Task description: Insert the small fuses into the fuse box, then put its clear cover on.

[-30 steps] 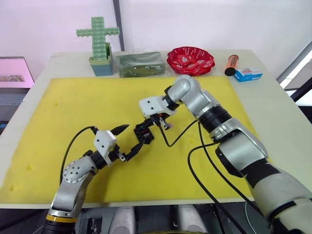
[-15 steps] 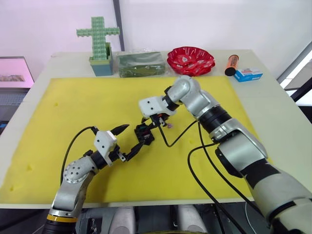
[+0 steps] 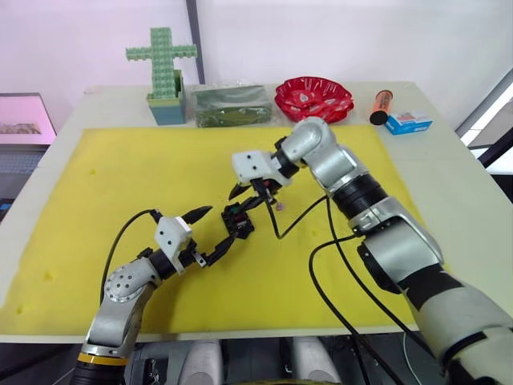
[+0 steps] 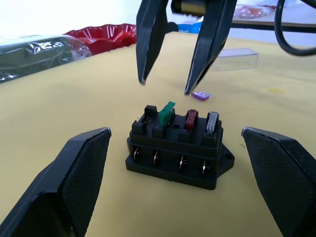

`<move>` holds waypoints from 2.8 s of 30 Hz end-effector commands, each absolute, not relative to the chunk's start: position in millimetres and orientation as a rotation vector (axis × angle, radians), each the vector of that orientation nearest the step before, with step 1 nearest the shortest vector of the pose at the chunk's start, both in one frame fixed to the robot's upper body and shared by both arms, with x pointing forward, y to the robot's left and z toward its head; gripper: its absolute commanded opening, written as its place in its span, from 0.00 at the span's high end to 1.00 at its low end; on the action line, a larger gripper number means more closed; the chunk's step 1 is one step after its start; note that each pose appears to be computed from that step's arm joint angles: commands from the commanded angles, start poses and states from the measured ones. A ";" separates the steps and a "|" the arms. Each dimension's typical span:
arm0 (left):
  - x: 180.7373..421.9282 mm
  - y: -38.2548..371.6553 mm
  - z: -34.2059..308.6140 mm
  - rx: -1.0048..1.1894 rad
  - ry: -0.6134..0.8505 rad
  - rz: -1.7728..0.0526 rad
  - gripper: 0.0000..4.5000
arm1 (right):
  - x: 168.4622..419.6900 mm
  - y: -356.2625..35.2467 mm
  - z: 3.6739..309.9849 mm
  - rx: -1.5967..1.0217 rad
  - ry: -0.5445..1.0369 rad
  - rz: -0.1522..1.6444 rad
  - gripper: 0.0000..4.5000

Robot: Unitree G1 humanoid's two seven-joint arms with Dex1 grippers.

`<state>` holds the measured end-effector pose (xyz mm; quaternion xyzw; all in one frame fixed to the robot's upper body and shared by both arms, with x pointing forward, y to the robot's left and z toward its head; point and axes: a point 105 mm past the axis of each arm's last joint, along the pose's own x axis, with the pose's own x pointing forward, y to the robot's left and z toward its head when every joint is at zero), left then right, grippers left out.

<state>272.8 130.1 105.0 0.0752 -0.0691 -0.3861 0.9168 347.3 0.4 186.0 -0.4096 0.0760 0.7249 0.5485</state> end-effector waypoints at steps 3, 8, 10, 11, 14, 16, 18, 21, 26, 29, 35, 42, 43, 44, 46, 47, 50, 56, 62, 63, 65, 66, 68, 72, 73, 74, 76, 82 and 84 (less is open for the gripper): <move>272.6 128.2 112.2 0.167 -0.182 -0.808 0.00 | 345.5 0.2 205.1 -0.907 0.064 1.670 0.64; 272.5 128.2 112.1 0.169 -0.183 -0.815 0.00 | 341.0 -5.3 194.5 -0.899 0.038 1.662 0.77; 272.3 128.4 111.9 0.169 -0.182 -0.818 0.00 | 339.5 -6.1 190.1 -0.888 0.041 1.655 0.92; 272.2 128.4 111.8 0.170 -0.182 -0.820 0.00 | 339.5 -6.6 187.4 -0.892 0.044 1.648 1.00; 272.2 128.4 111.4 0.172 -0.179 -0.826 0.00 | 340.2 -8.0 181.1 -0.895 0.056 1.635 1.00; 272.5 128.6 111.9 0.172 -0.179 -0.826 0.00 | 341.7 -7.8 179.6 -0.885 0.059 1.624 1.00; 272.6 128.5 112.3 0.172 -0.180 -0.826 0.00 | 343.5 -7.4 177.8 -0.875 0.063 1.614 1.00; 272.1 128.1 111.9 0.173 -0.177 -0.827 0.00 | 345.0 -5.9 175.5 -0.855 0.072 1.608 1.00; 272.4 127.8 112.6 0.173 -0.178 -0.824 0.00 | 347.4 -6.0 168.8 -0.844 0.097 1.605 1.00; 272.8 127.7 113.4 0.173 -0.180 -0.821 0.00 | 350.5 -6.3 166.3 -0.858 0.103 1.594 1.00; 273.5 127.6 114.0 0.173 -0.180 -0.817 0.00 | 352.7 -6.7 162.1 -0.875 0.113 1.594 1.00; 273.8 127.9 115.1 0.172 -0.181 -0.809 0.00 | 357.6 -8.0 155.5 -0.903 0.125 1.576 1.00; 273.7 127.9 115.2 0.171 -0.181 -0.808 0.00 | 357.2 -8.2 153.8 -0.909 0.128 1.579 1.00; 273.5 127.9 115.2 0.171 -0.181 -0.807 0.00 | 356.2 -8.5 151.6 -0.916 0.133 1.587 1.00; 273.4 127.9 115.3 0.170 -0.181 -0.806 0.00 | 354.7 -9.1 149.2 -0.922 0.140 1.597 1.00; 273.3 128.0 115.4 0.171 -0.181 -0.806 0.00 | 353.8 -9.2 147.9 -0.922 0.143 1.602 1.00; 273.3 128.6 115.9 0.171 -0.181 -0.803 0.00 | 349.7 -10.1 143.3 -0.926 0.155 1.624 1.00; 273.2 129.7 116.2 0.174 -0.180 -0.801 0.00 | 348.2 -11.8 135.6 -0.944 0.171 1.624 1.00; 272.7 129.3 116.4 0.173 -0.180 -0.804 0.00 | 354.7 -15.3 127.4 -0.978 0.202 1.583 1.00; 272.6 129.3 116.2 0.173 -0.179 -0.804 0.00 | 355.4 -15.4 126.6 -0.975 0.209 1.577 1.00; 272.4 129.4 116.2 0.173 -0.179 -0.804 0.00 | 356.8 -15.2 126.2 -0.973 0.214 1.568 1.00; 272.4 129.5 116.2 0.174 -0.179 -0.804 0.00 | 356.6 -15.4 125.8 -0.982 0.214 1.570 1.00; 272.1 129.5 116.3 0.173 -0.179 -0.803 0.00 | 355.8 -15.6 124.6 -0.989 0.221 1.577 1.00; 271.8 129.6 116.2 0.174 -0.179 -0.802 0.00 | 348.0 -16.4 118.8 -0.997 0.242 1.624 1.00; 271.8 129.7 116.2 0.174 -0.180 -0.801 0.00 | 347.0 -16.9 117.9 -1.000 0.246 1.629 1.00; 271.8 129.7 116.3 0.174 -0.180 -0.800 0.00 | 346.4 -17.3 116.6 -1.004 0.249 1.630 1.00; 271.7 129.7 116.4 0.174 -0.180 -0.799 0.00 | 346.7 -18.3 113.7 -1.014 0.253 1.623 1.00; 271.5 129.7 116.1 0.172 -0.179 -0.797 0.00 | 351.6 -20.4 99.6 -1.018 0.288 1.576 1.00; 271.3 129.8 116.0 0.171 -0.179 -0.797 0.00 | 352.8 -20.1 98.2 -1.011 0.293 1.569 1.00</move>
